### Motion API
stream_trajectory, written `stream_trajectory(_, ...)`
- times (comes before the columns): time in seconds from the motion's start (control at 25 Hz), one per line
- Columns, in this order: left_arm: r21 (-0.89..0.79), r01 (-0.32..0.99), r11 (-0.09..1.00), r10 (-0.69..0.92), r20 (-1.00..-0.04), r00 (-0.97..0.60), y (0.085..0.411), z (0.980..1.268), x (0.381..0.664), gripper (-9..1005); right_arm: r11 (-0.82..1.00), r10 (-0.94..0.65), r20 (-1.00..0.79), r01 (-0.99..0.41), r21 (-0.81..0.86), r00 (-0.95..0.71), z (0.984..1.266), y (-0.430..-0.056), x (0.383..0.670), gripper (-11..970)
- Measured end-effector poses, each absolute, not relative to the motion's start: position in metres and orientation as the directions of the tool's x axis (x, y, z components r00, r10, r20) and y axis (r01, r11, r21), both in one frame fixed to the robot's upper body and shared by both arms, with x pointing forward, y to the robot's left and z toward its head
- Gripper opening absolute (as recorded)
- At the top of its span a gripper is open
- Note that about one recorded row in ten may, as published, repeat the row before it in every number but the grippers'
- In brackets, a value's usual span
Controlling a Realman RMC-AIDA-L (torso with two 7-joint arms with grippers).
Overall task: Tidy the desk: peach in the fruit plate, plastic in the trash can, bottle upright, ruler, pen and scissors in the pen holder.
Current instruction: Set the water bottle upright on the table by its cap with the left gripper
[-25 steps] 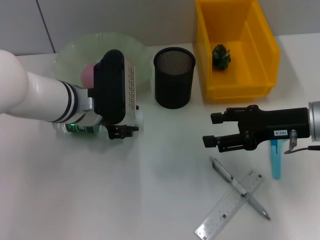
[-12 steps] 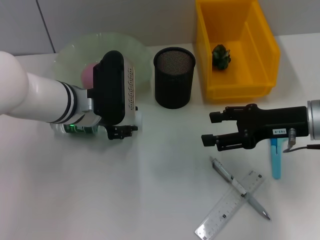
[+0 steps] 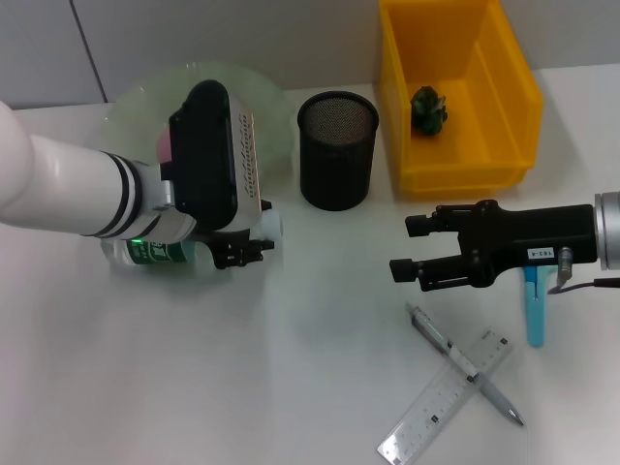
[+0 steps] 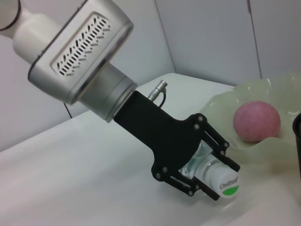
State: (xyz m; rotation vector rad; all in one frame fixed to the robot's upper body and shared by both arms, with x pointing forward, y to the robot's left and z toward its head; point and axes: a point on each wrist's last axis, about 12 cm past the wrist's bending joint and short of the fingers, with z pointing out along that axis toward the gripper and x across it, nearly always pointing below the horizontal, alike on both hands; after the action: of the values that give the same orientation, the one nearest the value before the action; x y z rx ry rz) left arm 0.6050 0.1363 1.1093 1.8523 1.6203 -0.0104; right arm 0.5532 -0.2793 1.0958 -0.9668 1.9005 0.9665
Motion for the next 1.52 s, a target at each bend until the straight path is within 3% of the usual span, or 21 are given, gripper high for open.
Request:
stream_trajectory(0.88, 0.263, 0.922, 0.285, 0.699, -0.715, -0.012, 0.190, 1.168, 0.610, 444, 0.406, -0.281, -0.881, -0.879, 0.251, -0.382, 1.101, -0.274, 0.559, 810)
stream_trajectory(1.52, 0.099, 0.900, 0.424, 0.531, -0.833, -0.158, 0.232, 1.184, 0.616, 443, 0.405, -0.282, -0.883, -0.881, 0.245, -0.375, 1.104, -0.272, 0.563, 809)
